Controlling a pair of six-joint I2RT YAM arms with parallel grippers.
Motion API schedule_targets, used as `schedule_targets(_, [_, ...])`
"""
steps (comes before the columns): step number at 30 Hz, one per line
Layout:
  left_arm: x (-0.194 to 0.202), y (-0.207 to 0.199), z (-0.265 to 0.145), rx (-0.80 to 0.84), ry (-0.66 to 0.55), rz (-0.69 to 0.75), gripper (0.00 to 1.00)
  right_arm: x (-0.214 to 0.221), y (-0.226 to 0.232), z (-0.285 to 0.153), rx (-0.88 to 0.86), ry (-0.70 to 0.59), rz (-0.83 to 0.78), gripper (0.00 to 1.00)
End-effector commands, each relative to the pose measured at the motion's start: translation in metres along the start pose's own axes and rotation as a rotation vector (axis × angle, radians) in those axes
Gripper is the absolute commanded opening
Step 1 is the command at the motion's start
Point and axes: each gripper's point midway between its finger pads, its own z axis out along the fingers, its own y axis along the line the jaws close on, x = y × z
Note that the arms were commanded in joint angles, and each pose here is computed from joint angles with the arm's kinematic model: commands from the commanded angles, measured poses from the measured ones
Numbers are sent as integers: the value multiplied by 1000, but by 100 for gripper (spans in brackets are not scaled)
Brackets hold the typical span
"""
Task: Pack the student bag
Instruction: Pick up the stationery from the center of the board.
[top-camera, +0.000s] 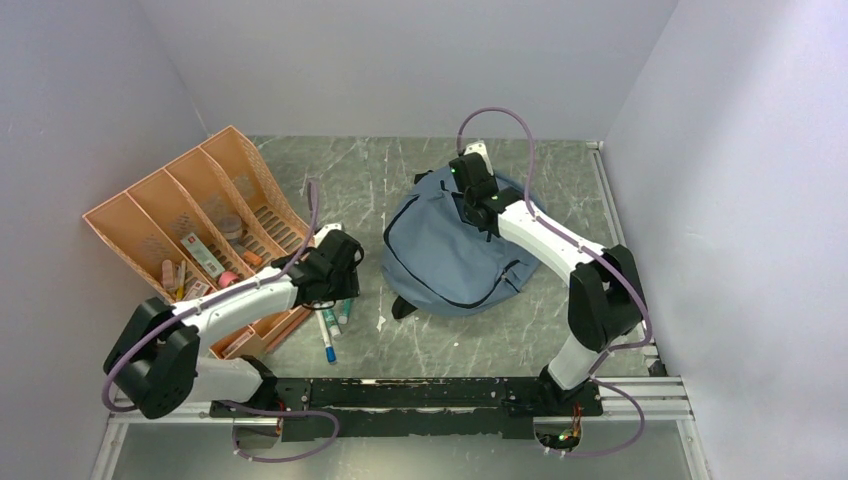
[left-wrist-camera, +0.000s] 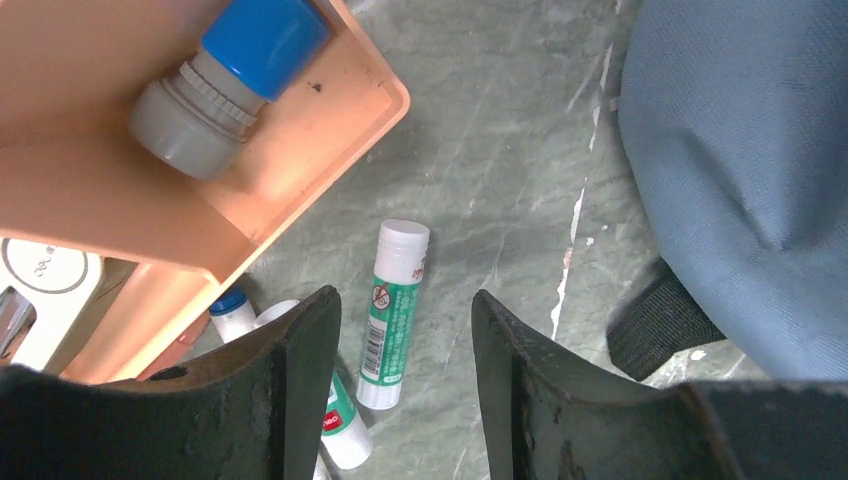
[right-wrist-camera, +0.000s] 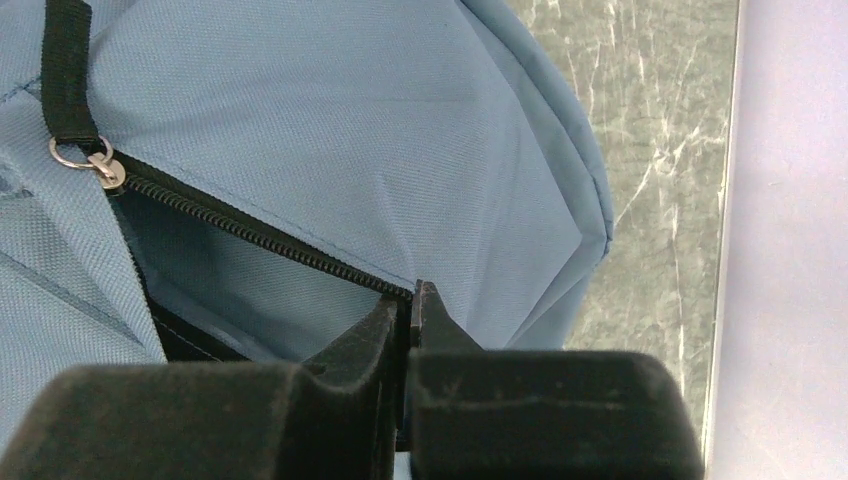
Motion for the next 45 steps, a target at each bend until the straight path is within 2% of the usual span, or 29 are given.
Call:
schedule_targets(1, [3,-3,9,-3,-3,14,56,3,-14,-9,22,3,37,0])
schedule_targets(17, [36,-1,36,-43,82,89,51,10,-20,-10,23,21,79,0])
schedule_targets(22, [39,-3,40,-42,96,109,38,10,-31,-13,44,25,117,0])
schedule_targets(26, [31,-12,36,-14,76,112,20,10,-41,-17,57,31,157,0])
schedule_targets(31, [6,-28,24,25,21,126,11,13,-46,-20,37,66,200,0])
schedule_targets(37, [-44,-65,-15,173,-111,129,6,19,-33,-26,-34,111,266,0])
schedule_targets(42, [-86,-123,-67,471,-248,165,5,20,-22,-32,-99,114,331,0])
schedule_targets(45, [-106,-156,-93,622,-292,133,5,18,-18,-34,-130,120,351,0])
